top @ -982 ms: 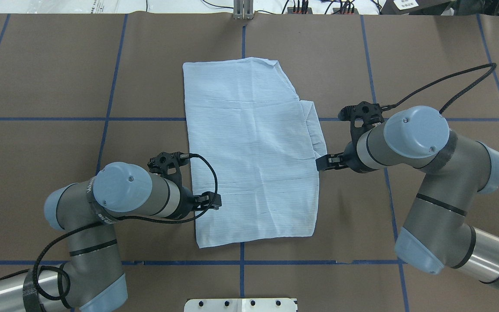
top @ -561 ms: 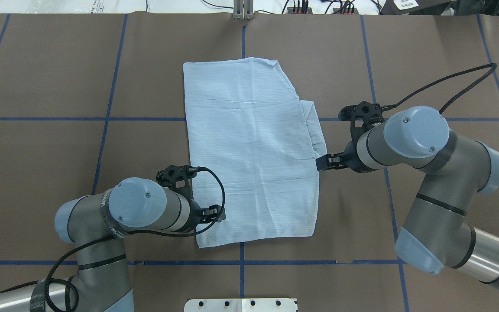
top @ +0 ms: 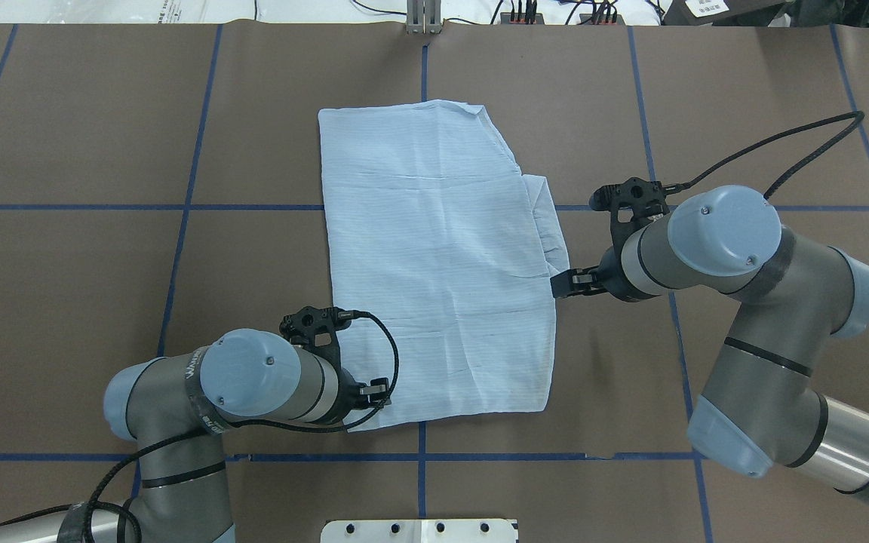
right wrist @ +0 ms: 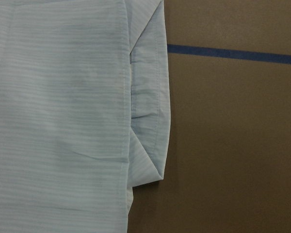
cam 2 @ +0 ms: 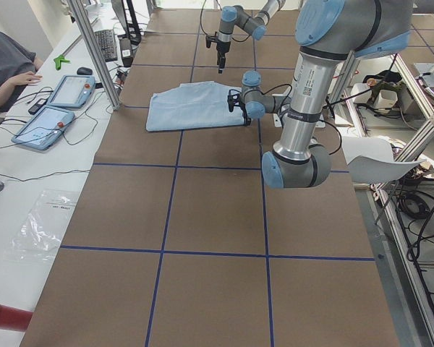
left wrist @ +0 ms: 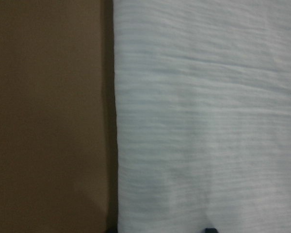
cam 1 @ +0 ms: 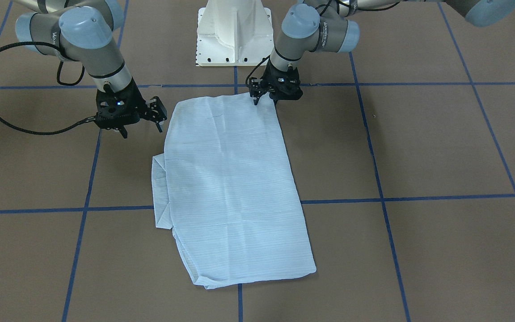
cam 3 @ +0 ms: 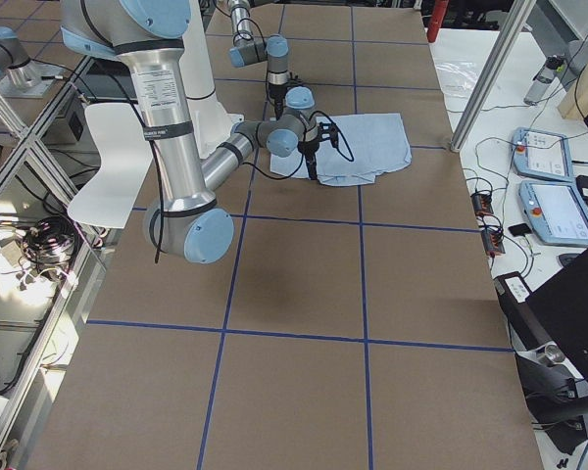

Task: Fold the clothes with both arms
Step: 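Grasp the near corners of the shirt with both grippers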

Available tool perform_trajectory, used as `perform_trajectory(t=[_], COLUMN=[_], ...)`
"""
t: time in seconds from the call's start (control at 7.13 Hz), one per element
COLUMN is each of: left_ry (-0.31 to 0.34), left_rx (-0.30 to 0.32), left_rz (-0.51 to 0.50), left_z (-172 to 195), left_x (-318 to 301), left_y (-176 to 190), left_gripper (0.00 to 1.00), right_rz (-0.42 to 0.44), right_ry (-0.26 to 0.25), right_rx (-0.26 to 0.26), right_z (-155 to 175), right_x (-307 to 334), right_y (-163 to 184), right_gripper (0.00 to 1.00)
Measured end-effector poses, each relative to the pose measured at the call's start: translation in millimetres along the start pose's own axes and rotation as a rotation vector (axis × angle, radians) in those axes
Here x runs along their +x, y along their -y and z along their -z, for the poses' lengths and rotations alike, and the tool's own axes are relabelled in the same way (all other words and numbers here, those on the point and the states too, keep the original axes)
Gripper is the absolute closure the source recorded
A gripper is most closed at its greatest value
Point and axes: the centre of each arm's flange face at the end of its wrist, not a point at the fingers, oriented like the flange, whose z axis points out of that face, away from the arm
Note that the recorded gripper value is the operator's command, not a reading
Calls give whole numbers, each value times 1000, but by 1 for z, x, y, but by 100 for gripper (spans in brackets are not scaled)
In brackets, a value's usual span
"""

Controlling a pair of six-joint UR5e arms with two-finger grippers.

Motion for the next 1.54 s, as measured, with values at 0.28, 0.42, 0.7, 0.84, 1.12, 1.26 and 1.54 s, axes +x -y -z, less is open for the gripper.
perform_trajectory(t=[0.28, 0.42, 0.7, 0.84, 1.12, 1.26, 1.54], left_ry=[11, 18, 26, 28, 29, 29, 26], left_rx=[-1, 0, -1, -1, -2, -2, -2], left_rz=[3, 5, 7, 7, 6, 6, 5], left_z=[12, 23, 30, 30, 30, 30, 31], left_x=[4, 7, 7, 7, 7, 7, 7], left_y=[-3, -5, -6, -7, -8, -8, -8], left_gripper=[100, 100, 100, 100, 100, 100, 100], right_rz=[-2, -21, -176, -299, -554, -646, -764], right_ry=[1, 6, 23, 27, 24, 4, -58], right_rx=[-1, 0, -12, -37, -86, -83, -47], right_z=[0, 1, 1, -3, -18, -27, -43], right_x=[-1, -4, -17, -29, -67, -91, -125], right_y=[0, 0, -10, -26, -69, -92, -129], right_gripper=[0, 0, 3, 4, 4, 4, 4])
